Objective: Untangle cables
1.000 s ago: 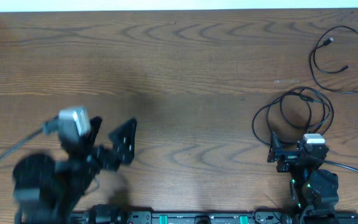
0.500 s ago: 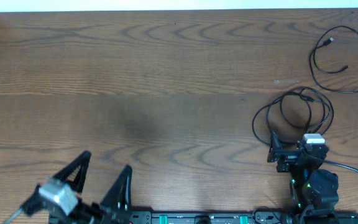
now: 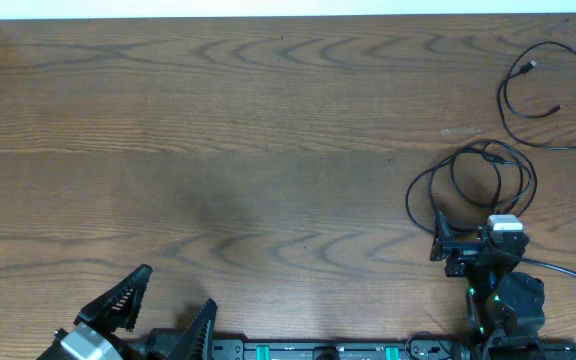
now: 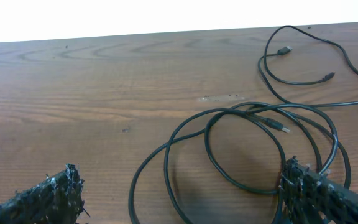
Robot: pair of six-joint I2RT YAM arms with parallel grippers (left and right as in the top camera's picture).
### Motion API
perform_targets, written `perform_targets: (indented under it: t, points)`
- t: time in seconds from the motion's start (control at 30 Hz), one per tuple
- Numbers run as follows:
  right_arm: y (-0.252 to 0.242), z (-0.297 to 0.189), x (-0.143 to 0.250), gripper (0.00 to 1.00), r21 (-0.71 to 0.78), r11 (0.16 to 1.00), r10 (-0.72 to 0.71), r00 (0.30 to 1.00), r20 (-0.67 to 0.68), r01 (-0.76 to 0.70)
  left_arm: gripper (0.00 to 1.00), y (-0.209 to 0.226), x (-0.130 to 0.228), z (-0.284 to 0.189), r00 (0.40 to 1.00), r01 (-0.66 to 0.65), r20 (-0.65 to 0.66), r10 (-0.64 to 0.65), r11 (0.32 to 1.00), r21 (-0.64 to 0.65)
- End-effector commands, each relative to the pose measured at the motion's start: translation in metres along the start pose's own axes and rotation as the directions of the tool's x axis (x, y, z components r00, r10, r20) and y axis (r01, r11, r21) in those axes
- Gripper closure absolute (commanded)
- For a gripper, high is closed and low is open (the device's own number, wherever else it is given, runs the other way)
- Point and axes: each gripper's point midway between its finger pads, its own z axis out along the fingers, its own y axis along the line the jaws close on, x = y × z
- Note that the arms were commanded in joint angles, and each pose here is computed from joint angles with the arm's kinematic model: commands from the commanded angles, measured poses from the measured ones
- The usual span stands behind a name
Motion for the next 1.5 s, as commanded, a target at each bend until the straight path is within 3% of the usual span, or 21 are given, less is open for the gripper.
perform_targets:
  t: [0.0,0.2,0.6,1.03,1.33,1.47]
  points:
    - [-0.001,0.001,0.002,0.01,0.005,1.000,0.011,1.000,-0.001,-0.011,0.03,-0.002,0.000,-0.004,1.000,-0.004,0.005,0.004,1.000,0.011]
    - [-0.001,0.001,0.002,0.01,0.005,1.000,0.011,1.000,-0.001,-0.011,0.03,-0.001,0.016,-0.011,0.999,0.016,-0.041,-0.016,1.000,0.010]
    - [-0.001,0.001,0.002,0.01,0.004,1.000,0.011,1.000,-0.001,-0.011,0.03,0.013,0.084,-0.036,0.960,0.107,-0.251,-0.126,0.991,-0.085]
    - [-0.001,0.001,0.002,0.01,0.005,1.000,0.011,1.000,-0.001,-0.011,0.03,0.024,0.169,-0.080,0.775,0.203,-0.541,-0.326,0.940,-0.274]
    - [-0.001,0.001,0.002,0.01,0.005,1.000,0.011,1.000,-0.001,-0.011,0.03,0.041,0.111,-0.050,0.926,0.104,-0.325,-0.190,0.959,-0.265]
    - [-0.001,0.001,0.002,0.01,0.005,1.000,0.011,1.000,-0.001,-0.011,0.03,0.064,0.071,-0.044,0.982,0.043,-0.155,-0.107,0.929,-0.366]
